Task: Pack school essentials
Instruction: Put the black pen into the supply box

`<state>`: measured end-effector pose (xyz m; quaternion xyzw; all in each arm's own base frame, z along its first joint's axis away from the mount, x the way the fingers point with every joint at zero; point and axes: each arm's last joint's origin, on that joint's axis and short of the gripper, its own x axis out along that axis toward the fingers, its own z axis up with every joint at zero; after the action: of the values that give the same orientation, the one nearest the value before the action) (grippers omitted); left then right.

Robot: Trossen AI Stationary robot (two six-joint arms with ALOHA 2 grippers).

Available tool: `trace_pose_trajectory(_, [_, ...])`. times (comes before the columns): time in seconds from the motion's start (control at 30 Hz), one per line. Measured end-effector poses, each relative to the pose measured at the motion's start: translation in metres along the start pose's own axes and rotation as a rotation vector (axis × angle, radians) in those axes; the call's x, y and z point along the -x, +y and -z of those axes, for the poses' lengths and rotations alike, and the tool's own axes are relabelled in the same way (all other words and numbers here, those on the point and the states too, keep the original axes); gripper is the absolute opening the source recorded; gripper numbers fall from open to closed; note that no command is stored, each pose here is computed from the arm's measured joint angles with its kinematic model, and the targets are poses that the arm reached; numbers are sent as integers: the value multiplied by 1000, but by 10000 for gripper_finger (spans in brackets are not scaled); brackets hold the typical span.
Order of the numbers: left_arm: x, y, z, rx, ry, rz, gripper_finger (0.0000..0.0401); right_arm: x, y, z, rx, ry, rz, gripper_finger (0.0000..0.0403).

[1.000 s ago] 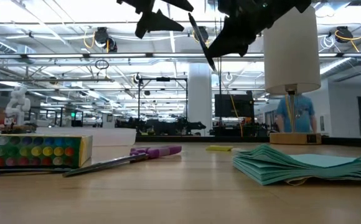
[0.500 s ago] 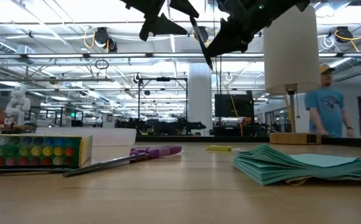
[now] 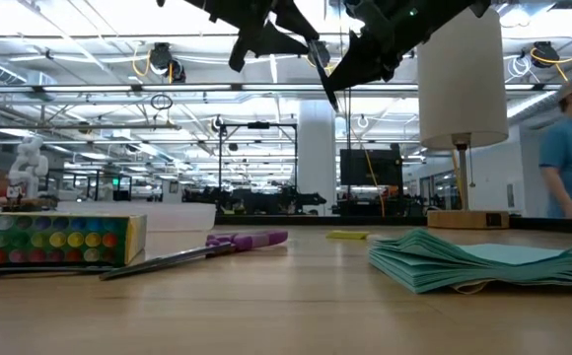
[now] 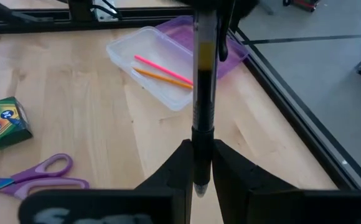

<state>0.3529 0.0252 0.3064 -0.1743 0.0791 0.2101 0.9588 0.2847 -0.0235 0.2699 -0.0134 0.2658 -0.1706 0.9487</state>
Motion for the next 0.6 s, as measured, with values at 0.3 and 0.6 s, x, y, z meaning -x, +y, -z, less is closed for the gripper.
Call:
trace_pose_trajectory(0.3, [0,1,-1,1,-11,-5,49,0,0,0,2,0,4,41])
trace_pose_trajectory(0.6, [0,1,-1,-1,-6,-7,52,0,0,0,-1,1,-2,52])
